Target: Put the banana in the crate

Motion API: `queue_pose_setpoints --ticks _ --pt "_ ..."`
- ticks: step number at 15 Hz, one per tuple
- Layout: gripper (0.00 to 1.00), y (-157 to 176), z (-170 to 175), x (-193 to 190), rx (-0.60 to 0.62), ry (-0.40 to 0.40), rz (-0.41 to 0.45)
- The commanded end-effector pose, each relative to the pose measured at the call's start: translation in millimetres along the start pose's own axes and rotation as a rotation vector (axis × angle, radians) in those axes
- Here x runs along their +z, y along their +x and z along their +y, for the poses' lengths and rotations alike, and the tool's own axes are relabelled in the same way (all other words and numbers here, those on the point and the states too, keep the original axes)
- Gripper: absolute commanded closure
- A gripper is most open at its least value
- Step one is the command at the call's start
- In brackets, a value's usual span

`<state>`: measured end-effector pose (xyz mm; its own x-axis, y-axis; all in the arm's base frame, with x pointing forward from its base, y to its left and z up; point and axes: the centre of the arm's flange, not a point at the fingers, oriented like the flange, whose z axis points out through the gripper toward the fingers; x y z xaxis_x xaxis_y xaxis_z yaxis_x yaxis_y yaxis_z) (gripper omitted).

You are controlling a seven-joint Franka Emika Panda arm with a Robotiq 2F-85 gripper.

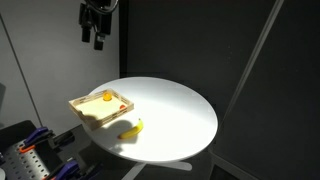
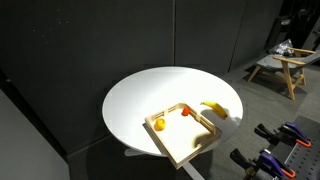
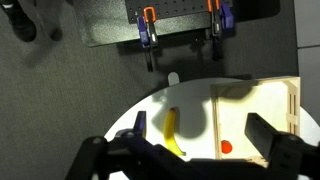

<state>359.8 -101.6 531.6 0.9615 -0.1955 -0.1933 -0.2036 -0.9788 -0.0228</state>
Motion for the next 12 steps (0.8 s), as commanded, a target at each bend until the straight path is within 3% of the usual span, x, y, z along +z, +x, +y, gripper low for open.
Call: queue_pose_setpoints --ticks 1,12 --pt "0.00 1.2 -2.1 10.2 0.000 -0.019 0.012" --pt "0.00 28.2 14.0 61.9 0.028 -0.103 0.119"
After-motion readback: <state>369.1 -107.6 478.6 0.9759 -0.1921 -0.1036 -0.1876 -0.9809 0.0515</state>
